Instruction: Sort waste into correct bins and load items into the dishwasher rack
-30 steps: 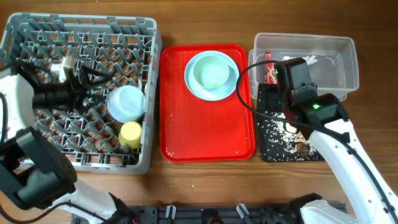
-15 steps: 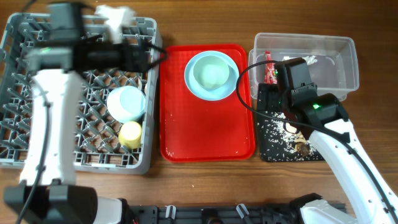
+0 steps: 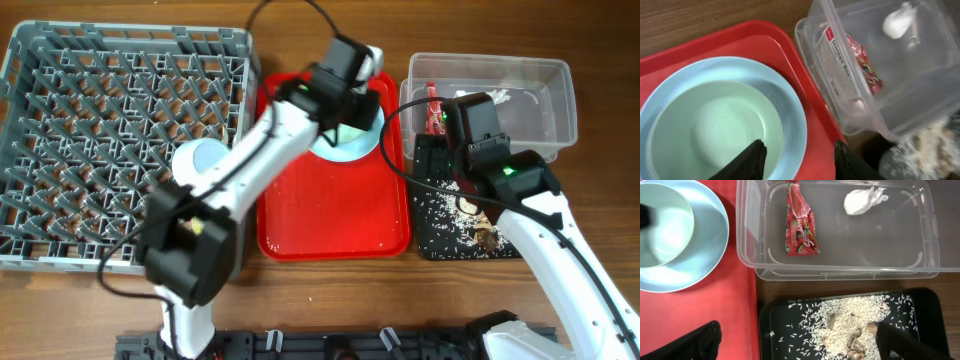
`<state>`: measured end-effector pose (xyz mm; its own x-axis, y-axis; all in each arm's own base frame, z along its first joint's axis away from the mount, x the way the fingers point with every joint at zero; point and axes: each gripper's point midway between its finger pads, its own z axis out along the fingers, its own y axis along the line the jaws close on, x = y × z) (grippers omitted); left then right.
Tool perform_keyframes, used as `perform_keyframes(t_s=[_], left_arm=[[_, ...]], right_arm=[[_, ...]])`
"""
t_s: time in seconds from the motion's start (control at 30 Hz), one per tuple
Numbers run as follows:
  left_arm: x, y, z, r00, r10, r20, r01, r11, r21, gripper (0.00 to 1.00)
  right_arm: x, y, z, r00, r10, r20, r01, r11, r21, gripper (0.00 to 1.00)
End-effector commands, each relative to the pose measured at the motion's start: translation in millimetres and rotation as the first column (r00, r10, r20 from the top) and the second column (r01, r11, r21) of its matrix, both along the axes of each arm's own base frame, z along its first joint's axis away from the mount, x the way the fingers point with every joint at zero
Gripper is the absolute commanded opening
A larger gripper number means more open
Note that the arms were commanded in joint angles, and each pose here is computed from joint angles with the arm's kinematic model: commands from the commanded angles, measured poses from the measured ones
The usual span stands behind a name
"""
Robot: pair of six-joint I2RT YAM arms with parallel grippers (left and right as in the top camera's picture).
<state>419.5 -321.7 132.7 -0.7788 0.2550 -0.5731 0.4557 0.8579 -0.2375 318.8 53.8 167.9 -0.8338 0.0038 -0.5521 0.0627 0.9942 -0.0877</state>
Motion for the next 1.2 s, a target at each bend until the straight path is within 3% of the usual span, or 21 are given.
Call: perform_keyframes(t_s=[0.0,0.07,0.43,0.6,0.73,0.93,1.07,1.17], left_arm=[[15,-4,-27,0.997,0.062,0.044,-0.065,0.996,0.064,0.43],[18,-10,-39,0.997,0.057,0.042,-0.06,0.996,0.065,0.37],[11,-8,-89,0.998,0.051,-0.034,-0.046,0.99,0.13,0.24],[7,-5,-95,0.997,0.052,-0.056,-0.043,0.988,0.148,0.04],[9,-7,-83,0.998,0.05,-0.039,-0.045,0.99,0.132,0.04],[8,14,55,0.998,0.048,0.027,-0.047,0.998,-0.043,0.04],[-2,87,132,0.996,0.093,-0.008,-0.093,0.978,-0.187,0.04],[-2,152,158,0.988,0.122,-0.098,-0.148,0.928,-0.342,0.04]], right_arm=[[2,-3,3,1.0,-0.024,0.015,0.024,1.0,-0.002,1.0],[2,-3,3,1.0,-0.025,0.015,0.025,1.0,-0.001,1.0],[2,-3,3,1.0,-0.024,0.015,0.024,1.0,-0.002,1.0],[2,-3,3,1.0,-0.025,0.015,0.025,1.0,-0.002,1.0],[2,-3,3,1.0,-0.024,0.015,0.024,1.0,-0.002,1.0],[2,-3,3,1.0,-0.025,0.015,0.025,1.0,-0.002,1.0],[2,-3,4,1.0,-0.025,0.016,0.025,1.0,-0.001,1.0],[2,-3,3,1.0,-0.024,0.015,0.024,1.0,-0.002,1.0]])
